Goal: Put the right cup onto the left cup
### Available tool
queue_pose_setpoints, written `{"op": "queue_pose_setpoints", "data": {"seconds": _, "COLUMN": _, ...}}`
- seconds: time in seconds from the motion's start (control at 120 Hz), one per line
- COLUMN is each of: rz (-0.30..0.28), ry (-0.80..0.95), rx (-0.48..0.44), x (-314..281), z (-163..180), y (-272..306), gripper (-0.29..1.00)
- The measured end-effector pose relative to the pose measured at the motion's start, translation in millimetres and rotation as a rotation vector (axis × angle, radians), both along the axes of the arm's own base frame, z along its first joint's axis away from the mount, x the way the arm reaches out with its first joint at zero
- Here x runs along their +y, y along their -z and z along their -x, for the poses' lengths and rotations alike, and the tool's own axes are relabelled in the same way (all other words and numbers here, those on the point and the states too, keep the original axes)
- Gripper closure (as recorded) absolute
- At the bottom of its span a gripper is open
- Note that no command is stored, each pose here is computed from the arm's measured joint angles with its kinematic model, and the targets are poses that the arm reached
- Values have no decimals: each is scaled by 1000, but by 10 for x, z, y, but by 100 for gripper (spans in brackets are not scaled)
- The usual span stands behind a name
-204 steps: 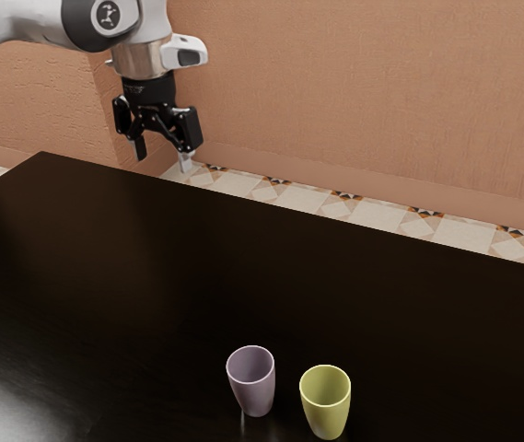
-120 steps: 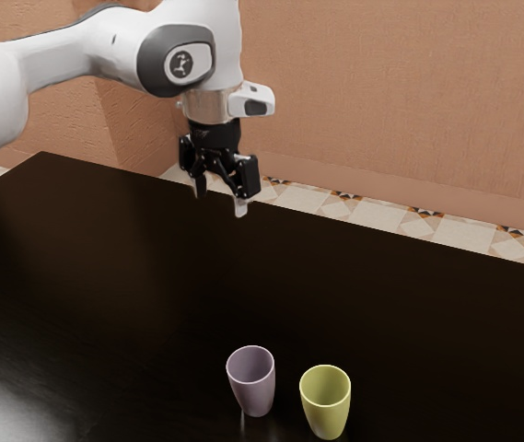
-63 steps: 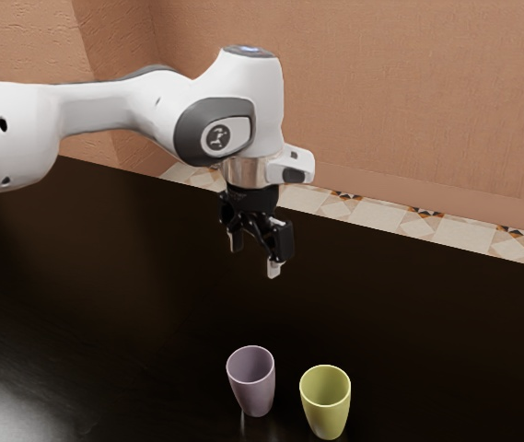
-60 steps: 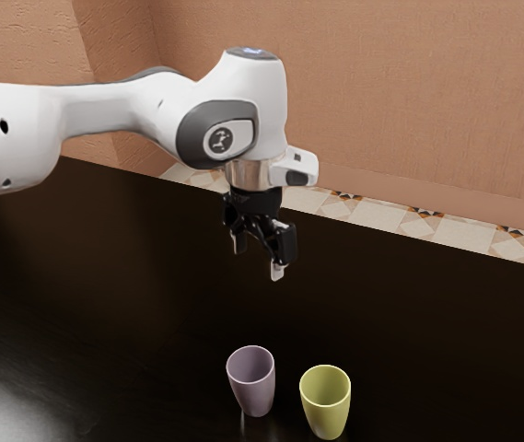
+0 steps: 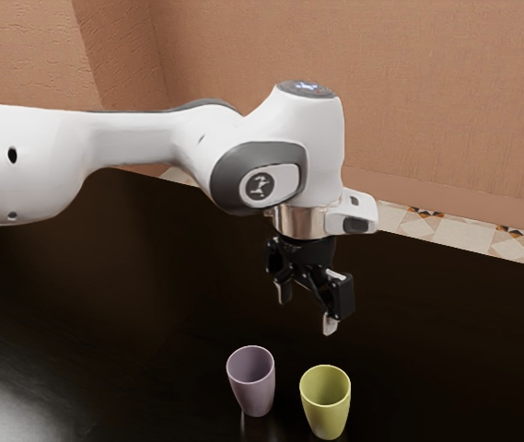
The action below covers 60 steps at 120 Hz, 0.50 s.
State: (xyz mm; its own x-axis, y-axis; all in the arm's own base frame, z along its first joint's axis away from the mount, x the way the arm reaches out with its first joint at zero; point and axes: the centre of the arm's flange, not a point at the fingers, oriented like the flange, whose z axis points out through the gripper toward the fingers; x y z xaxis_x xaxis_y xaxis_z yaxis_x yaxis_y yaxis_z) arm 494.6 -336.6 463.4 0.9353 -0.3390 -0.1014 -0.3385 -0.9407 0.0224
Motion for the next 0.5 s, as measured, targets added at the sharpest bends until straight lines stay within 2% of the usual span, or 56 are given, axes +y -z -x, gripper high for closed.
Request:
{"op": "queue_pose_setpoints", "data": {"seconds": 0.25, "rz": -22, "ry": -32, "rx": 23, "x": -335, "z": 269, "y": 227, "gripper": 0}}
{"op": "queue_pose_setpoints", "data": {"seconds": 0.5, "rz": -35, "ry": -124, "rx": 40, "x": -547, "z": 230, "y": 519, "gripper": 0}}
